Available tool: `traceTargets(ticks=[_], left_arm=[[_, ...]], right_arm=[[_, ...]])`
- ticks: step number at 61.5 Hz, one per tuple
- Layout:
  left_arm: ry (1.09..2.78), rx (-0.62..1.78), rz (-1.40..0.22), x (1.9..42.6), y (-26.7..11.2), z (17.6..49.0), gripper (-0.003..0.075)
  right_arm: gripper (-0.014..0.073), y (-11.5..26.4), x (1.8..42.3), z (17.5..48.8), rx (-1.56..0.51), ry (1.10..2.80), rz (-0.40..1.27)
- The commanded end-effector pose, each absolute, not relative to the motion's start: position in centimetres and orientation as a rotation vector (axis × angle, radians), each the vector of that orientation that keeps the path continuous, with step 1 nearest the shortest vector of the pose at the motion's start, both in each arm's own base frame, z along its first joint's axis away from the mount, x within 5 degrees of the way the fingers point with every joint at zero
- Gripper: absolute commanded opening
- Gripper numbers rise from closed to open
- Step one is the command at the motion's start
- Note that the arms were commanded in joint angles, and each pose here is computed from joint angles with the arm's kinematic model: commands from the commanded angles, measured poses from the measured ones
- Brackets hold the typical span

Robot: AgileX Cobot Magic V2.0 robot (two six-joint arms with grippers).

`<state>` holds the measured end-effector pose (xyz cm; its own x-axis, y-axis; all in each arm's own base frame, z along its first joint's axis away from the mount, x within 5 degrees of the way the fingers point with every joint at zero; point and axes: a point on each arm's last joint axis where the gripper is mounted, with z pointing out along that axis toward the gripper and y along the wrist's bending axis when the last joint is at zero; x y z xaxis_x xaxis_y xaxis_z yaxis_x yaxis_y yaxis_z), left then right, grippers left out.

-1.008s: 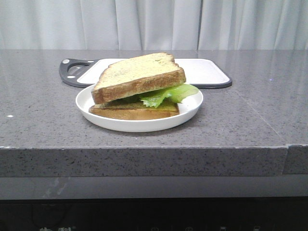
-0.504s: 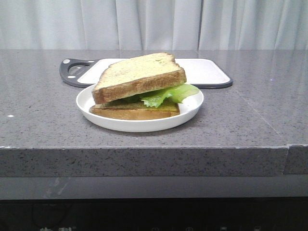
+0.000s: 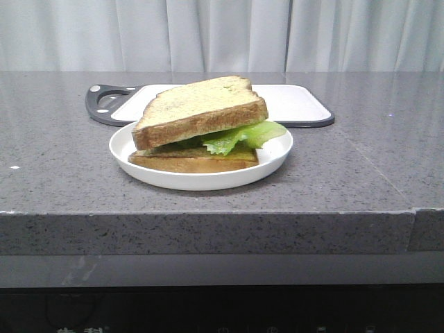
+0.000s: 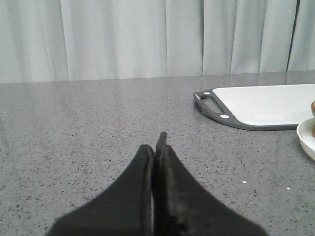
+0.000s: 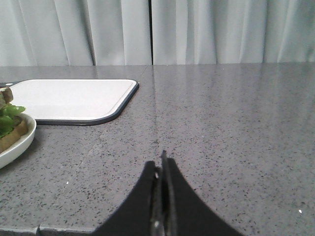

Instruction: Left arm grabs bread, right arm adds lettuce

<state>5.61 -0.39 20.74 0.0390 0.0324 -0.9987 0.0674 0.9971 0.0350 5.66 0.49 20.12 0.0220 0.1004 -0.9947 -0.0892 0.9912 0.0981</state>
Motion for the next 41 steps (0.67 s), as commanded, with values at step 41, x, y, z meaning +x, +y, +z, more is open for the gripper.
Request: traceTargets(ticks=[41], left_arm=[[1.438, 0.067, -0.032, 5.42, -0.36, 21.39, -0.0020]], right_arm=[[-0.0118, 0.30, 5.41, 21.06, 0.024, 1.434, 0.119]])
